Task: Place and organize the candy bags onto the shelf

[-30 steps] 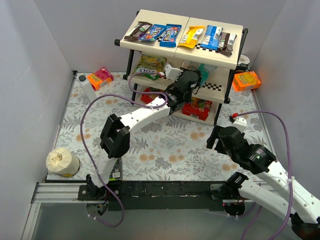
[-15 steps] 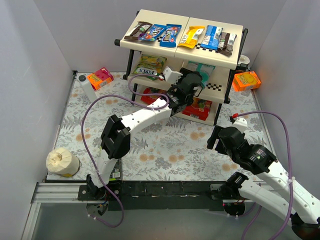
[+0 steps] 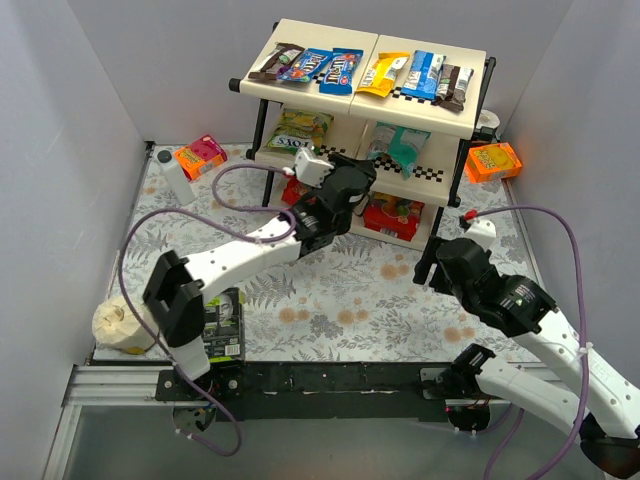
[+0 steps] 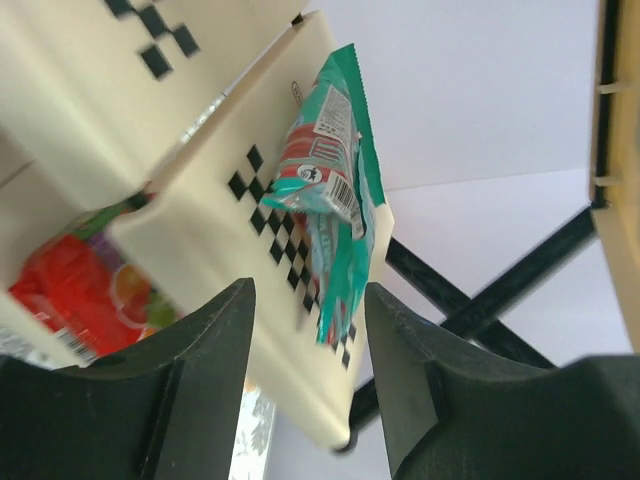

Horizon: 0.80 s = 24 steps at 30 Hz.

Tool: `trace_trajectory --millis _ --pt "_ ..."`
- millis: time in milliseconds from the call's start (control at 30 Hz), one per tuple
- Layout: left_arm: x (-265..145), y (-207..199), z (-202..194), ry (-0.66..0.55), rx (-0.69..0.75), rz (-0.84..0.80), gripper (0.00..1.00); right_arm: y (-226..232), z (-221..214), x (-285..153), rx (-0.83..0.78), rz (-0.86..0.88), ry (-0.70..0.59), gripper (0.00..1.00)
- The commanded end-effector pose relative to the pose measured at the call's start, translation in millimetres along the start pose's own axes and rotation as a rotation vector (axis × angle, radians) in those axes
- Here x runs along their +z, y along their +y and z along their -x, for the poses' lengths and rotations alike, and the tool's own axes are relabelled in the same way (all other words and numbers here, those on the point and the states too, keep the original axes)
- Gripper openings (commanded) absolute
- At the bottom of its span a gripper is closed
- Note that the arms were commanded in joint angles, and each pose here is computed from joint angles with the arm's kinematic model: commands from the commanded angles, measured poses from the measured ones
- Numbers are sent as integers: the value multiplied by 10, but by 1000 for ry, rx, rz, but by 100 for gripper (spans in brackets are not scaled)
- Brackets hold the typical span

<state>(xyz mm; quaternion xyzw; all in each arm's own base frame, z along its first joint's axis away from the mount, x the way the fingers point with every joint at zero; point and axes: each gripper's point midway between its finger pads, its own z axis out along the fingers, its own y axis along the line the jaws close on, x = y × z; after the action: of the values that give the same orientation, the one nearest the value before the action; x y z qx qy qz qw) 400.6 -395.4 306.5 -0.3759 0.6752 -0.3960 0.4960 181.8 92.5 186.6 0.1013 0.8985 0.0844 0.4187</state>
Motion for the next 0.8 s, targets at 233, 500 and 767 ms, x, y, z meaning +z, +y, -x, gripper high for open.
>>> trace_trajectory --millis 233,500,767 --pt "-1120 536 812 57 -84 33 47 794 1308 -72 -102 123 -349 71" --pt "-1493 1204 1132 54 90 170 49 1143 2209 160 -174 140 -633 22" --pt "-1663 1504 1287 78 185 199 52 1360 2557 581 -243 161 -785 1"
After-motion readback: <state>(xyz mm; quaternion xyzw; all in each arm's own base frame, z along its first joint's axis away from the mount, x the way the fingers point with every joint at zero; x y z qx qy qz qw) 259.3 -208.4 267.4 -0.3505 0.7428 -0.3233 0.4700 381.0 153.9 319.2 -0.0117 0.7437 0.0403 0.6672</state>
